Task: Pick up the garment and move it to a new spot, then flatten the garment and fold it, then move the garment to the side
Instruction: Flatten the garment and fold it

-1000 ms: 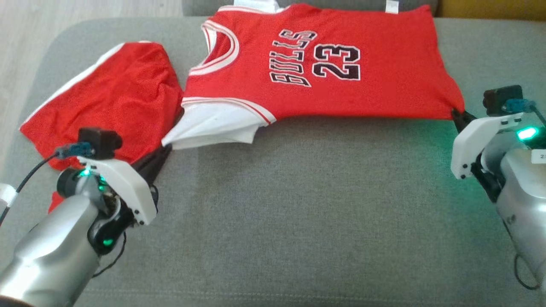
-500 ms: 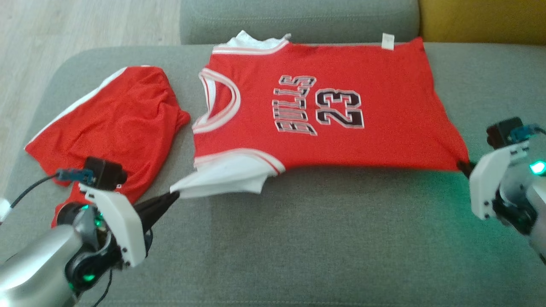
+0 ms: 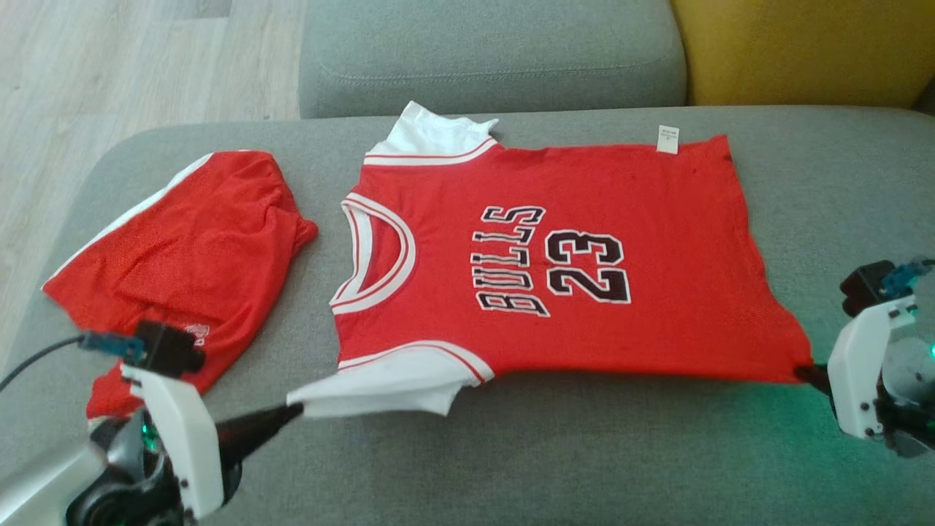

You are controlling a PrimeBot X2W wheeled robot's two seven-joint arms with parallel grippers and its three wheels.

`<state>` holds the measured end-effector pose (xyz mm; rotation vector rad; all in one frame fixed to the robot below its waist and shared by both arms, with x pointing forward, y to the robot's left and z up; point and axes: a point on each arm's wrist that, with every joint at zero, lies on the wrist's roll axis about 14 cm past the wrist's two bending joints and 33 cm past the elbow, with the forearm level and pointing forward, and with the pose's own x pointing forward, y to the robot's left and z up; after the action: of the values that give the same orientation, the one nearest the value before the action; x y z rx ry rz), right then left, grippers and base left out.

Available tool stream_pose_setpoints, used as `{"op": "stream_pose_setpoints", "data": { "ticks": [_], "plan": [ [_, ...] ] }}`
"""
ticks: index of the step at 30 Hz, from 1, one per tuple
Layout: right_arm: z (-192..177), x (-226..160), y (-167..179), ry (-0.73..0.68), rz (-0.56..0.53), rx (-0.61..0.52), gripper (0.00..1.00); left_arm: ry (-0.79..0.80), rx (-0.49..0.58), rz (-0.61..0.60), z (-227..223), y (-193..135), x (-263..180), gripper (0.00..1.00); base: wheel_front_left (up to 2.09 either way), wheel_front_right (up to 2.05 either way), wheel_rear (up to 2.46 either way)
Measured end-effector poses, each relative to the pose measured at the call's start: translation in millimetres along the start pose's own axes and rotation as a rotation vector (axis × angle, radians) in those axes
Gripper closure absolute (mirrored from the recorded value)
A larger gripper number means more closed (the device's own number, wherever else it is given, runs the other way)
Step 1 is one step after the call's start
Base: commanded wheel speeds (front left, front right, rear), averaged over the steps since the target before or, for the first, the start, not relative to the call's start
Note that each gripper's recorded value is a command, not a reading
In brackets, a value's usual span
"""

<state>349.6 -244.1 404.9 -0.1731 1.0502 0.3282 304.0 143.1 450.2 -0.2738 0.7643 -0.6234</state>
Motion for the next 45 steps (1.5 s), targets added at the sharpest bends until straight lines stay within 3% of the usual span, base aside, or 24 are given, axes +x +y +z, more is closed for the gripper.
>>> {"op": "stream_pose_setpoints", "data": {
  "ticks": [8, 18, 27, 45],
  "plan": [
    [-15.3, -7.8, 2.6, 0.064, 0.026, 0.011, 1.00, 0.059, -0.026, -0.049, -12.9, -15.1, -7.5, 1.00, 0.00, 0.00, 0.00],
    [0.6, -7.4, -1.6, 0.022, 0.015, -0.003, 1.00, -0.035, 0.018, -0.046, 24.4, -11.7, -0.5, 1.00, 0.00, 0.00, 0.00],
    [44.4, 4.2, -6.3, -0.044, -0.004, -0.006, 1.00, -0.106, 0.075, -0.058, 70.7, -9.5, 18.5, 1.00, 0.00, 0.00, 0.00],
    [89.7, 44.1, -13.5, -0.101, -0.027, -0.023, 1.00, -0.205, 0.144, -0.009, 145.4, 21.0, 76.5, 1.00, 0.00, 0.00, 0.00]
  ]
}}
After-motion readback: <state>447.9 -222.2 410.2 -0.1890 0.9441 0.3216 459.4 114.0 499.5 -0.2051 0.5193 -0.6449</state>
